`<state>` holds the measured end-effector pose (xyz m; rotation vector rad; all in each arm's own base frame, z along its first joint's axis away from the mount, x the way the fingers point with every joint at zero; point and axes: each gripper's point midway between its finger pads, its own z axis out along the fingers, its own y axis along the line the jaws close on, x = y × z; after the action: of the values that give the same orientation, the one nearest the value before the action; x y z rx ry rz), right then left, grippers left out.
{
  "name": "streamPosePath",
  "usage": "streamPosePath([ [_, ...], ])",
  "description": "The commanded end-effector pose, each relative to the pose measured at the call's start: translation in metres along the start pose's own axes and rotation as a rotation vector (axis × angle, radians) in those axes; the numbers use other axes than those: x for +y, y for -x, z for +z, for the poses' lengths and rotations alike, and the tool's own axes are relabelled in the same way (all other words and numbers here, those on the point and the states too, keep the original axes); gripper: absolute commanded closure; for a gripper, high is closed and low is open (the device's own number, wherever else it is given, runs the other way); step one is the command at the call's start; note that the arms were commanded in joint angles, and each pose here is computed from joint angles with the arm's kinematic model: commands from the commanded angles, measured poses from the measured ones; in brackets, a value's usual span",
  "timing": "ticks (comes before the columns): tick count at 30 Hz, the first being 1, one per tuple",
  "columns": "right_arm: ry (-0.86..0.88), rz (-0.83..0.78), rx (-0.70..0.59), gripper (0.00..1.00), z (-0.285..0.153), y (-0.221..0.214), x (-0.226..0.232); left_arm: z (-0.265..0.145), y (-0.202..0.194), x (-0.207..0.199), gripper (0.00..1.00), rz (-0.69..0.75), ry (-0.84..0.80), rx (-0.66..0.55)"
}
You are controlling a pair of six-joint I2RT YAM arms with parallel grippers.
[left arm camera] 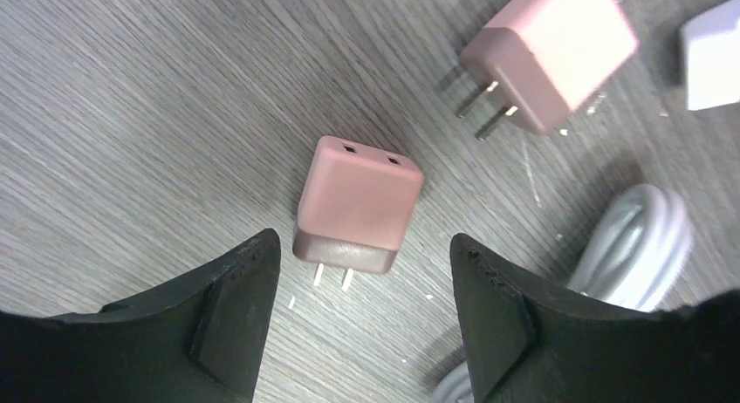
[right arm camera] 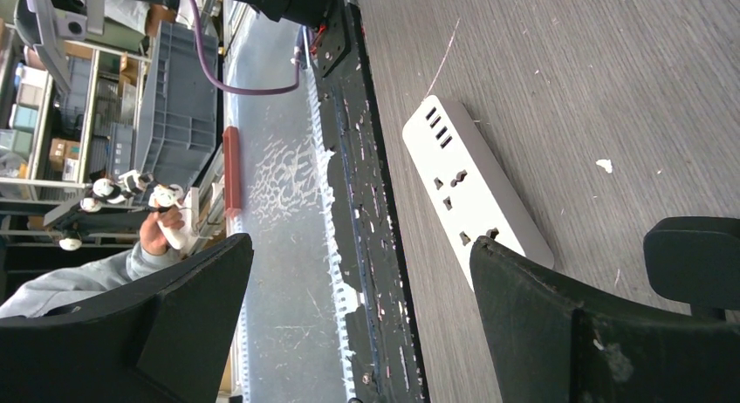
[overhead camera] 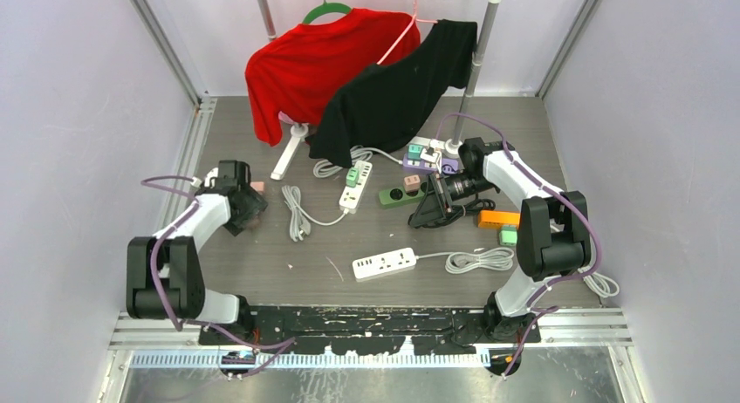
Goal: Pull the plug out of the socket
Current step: Place the plug at the center of the board, then pick up the socket from the center of the board.
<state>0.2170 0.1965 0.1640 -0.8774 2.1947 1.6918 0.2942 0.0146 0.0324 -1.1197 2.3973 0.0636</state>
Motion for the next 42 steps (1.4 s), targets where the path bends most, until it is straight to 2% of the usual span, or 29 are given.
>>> streamPosePath([
  [1, -0.011, -0.091, -0.021, 0.00, -0.006, 0.012, 0.010, -0.029, 0.019, -0.008, 0.28, -0.041, -0.073, -0.069],
  [7, -0.028, -0.134, -0.016, 0.00, -0.010, 0.010, 0.014, -0.066, 0.018, -0.022, 0.27, -0.052, -0.254, -0.088],
  [15, -0.027, -0.199, -0.037, 0.00, -0.014, 0.009, 0.021, -0.125, -0.002, -0.066, 0.27, 0.009, -0.700, -0.076],
  [19, -0.020, -0.215, -0.048, 0.00, -0.017, 0.010, 0.025, -0.158, -0.012, -0.087, 0.19, 0.036, -0.935, -0.066],
  [23, -0.008, -0.233, -0.055, 0.00, -0.019, 0.008, 0.029, -0.192, -0.030, -0.105, 0.18, 0.111, -1.169, -0.006],
  [28, 0.026, -0.330, -0.066, 0.00, -0.024, 0.004, 0.041, -0.229, -0.068, -0.120, 0.18, 0.294, -1.354, 0.038],
  [33, 0.051, -0.454, -0.073, 0.00, -0.031, -0.006, 0.052, -0.260, -0.126, -0.129, 0.18, 0.546, -1.466, 0.014],
  [38, 0.038, -0.545, -0.078, 0.00, -0.038, -0.014, 0.052, -0.271, -0.173, -0.126, 0.18, 0.757, -1.508, -0.045],
  [42, 0.004, -0.591, -0.057, 0.00, -0.044, -0.020, 0.045, -0.276, -0.180, -0.125, 0.18, 0.901, -1.492, -0.131],
])
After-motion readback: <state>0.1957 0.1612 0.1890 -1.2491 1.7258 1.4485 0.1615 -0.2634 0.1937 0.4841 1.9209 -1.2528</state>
